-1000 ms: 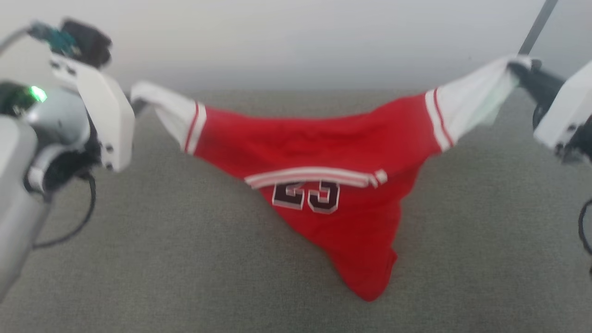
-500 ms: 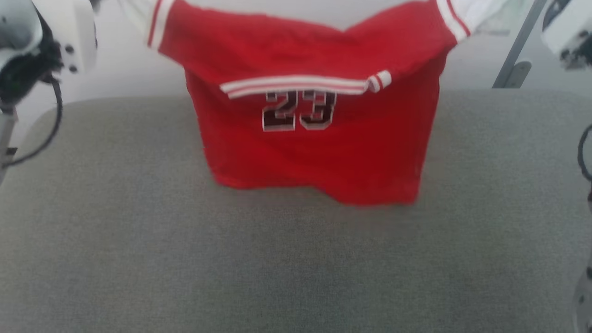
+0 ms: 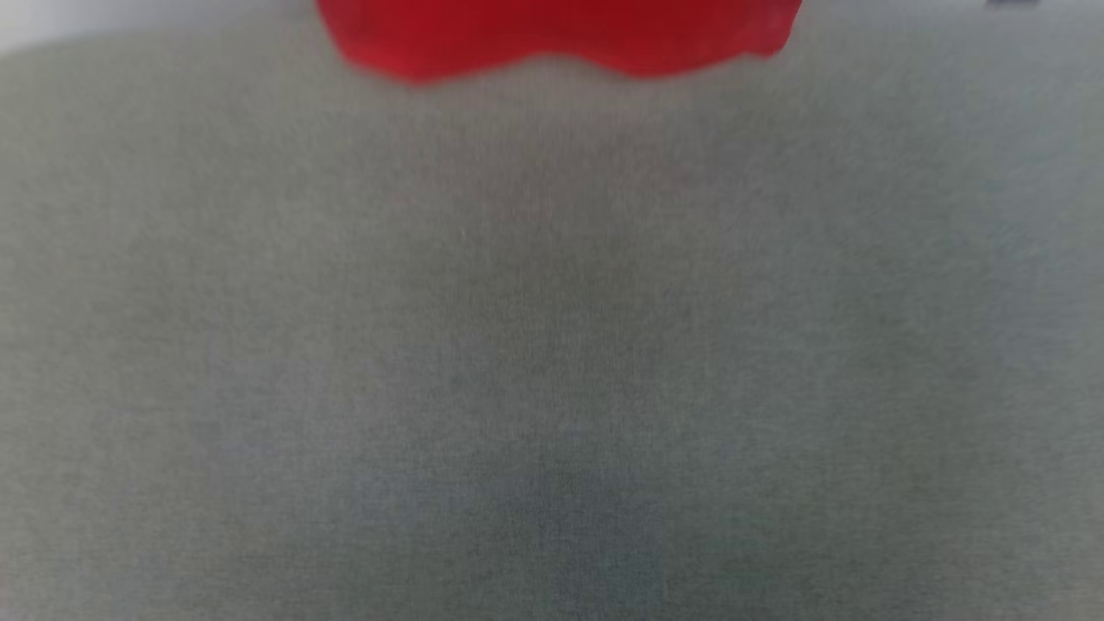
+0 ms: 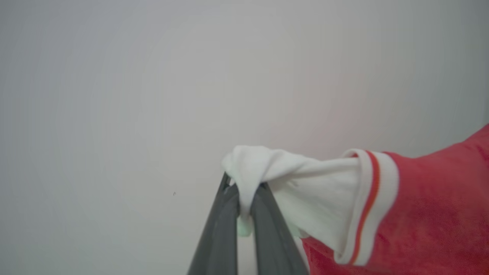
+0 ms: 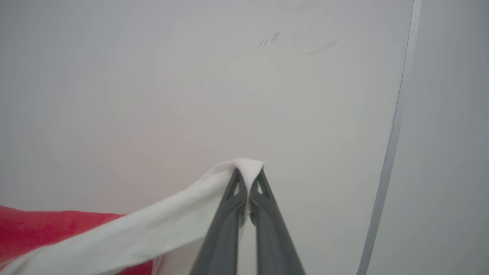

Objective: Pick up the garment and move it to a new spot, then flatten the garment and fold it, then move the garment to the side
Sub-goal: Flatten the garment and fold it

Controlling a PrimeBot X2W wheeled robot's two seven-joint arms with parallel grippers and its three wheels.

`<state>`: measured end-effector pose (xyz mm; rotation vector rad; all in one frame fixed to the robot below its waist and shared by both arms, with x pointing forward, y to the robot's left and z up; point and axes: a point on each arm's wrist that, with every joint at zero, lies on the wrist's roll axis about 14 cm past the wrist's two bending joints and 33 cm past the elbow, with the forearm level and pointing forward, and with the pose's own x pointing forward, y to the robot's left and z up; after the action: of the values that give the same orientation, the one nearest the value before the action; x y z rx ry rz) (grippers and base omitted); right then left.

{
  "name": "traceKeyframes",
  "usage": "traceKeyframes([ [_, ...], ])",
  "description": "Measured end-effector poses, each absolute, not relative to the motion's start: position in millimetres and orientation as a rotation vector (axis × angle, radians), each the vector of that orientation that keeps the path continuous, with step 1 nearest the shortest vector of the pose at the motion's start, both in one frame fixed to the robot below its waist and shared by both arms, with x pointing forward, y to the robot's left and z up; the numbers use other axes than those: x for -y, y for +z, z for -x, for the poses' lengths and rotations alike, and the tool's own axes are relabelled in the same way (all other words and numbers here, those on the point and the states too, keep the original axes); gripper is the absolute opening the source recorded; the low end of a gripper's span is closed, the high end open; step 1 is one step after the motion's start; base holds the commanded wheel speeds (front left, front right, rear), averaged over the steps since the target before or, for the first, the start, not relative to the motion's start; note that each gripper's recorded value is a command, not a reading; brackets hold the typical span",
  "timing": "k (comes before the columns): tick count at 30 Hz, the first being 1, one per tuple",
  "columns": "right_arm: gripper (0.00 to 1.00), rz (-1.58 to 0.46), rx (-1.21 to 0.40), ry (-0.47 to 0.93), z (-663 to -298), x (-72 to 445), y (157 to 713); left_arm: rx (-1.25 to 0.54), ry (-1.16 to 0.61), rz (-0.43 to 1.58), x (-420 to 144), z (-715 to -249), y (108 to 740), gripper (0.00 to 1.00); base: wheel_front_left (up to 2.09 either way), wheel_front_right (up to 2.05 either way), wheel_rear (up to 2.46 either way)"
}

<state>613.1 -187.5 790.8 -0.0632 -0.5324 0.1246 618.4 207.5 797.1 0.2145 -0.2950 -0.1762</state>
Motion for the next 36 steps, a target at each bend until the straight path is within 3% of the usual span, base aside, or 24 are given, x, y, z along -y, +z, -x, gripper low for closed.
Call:
traceKeyframes([
  [7, 0.0, 0.199, 0.505, 0.11, -668.5, 184.5, 728.1, 0.412, -0.161, -0.253, -204.6, -664.0, 758.6, 0.0, 0.0, 0.0, 0.0],
  [14, 0.0, 0.174, 0.295, 0.195, -688.5, 154.3, 632.7, 0.195, -0.126, -0.247, -230.9, -669.4, 660.9, 0.0, 0.0, 0.0, 0.0],
  [24, 0.0, -0.011, -0.083, 0.304, -624.1, 130.9, 526.0, -0.285, -0.18, -0.099, -224.6, -593.4, 527.7, 0.0, 0.0, 0.0, 0.0],
  [36, 0.0, -0.016, -0.428, 0.371, -521.1, 167.4, 473.3, -0.567, -0.23, -0.018, -241.4, -486.0, 476.9, 0.0, 0.0, 0.0, 0.0],
])
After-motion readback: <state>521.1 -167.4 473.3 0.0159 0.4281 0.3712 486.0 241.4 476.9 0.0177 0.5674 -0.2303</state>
